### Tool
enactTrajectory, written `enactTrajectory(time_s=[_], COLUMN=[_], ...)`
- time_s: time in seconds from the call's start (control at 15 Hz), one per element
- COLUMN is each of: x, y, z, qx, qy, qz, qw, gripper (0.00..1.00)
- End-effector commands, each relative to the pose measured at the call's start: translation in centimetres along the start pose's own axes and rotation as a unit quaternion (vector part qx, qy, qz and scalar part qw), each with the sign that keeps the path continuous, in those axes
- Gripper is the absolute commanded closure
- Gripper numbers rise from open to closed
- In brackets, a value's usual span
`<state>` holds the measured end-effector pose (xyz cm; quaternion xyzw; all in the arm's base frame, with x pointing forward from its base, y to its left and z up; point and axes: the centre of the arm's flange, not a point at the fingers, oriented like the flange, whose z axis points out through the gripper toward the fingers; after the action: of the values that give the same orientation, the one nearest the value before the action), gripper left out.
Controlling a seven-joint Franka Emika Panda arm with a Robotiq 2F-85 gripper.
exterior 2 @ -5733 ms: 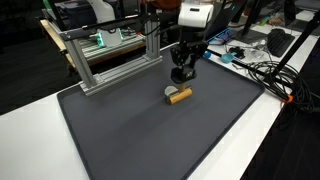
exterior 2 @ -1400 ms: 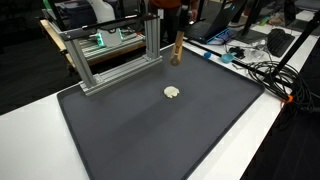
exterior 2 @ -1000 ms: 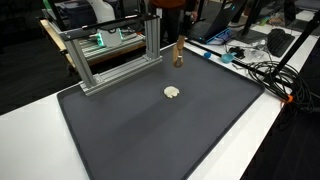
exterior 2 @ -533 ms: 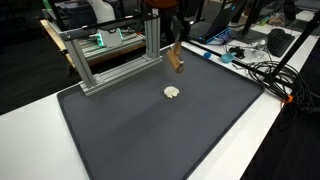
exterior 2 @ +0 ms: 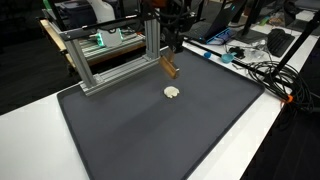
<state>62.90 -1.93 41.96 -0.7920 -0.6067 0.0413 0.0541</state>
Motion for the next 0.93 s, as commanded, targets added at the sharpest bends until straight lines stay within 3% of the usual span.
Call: enactTrajectory(time_s=[0.0, 0.13, 0.2, 0.73, 0.8, 0.87], x=[0.1, 0.1, -0.2, -2.4, -1.1, -1.3], y=[0.0, 0.0, -1.0, -3.8, -1.5, -1.8], z=[0.0, -0.1, 0.2, 3.5, 3.6, 4.0], qx=[0.000, -0.001, -0.003, -0.077, -0.059, -0.064], qy=[0.000, 0.001, 0.011, 0.075, 0.052, 0.056], qz=[-0.001, -0.002, -0.008, -0.014, -0.005, -0.006], qw=[1.0000, 1.0000, 0.9999, 0.9941, 0.9969, 0.9964], gripper=[0.54, 0.54, 0.79, 0.79, 0.54, 0.54])
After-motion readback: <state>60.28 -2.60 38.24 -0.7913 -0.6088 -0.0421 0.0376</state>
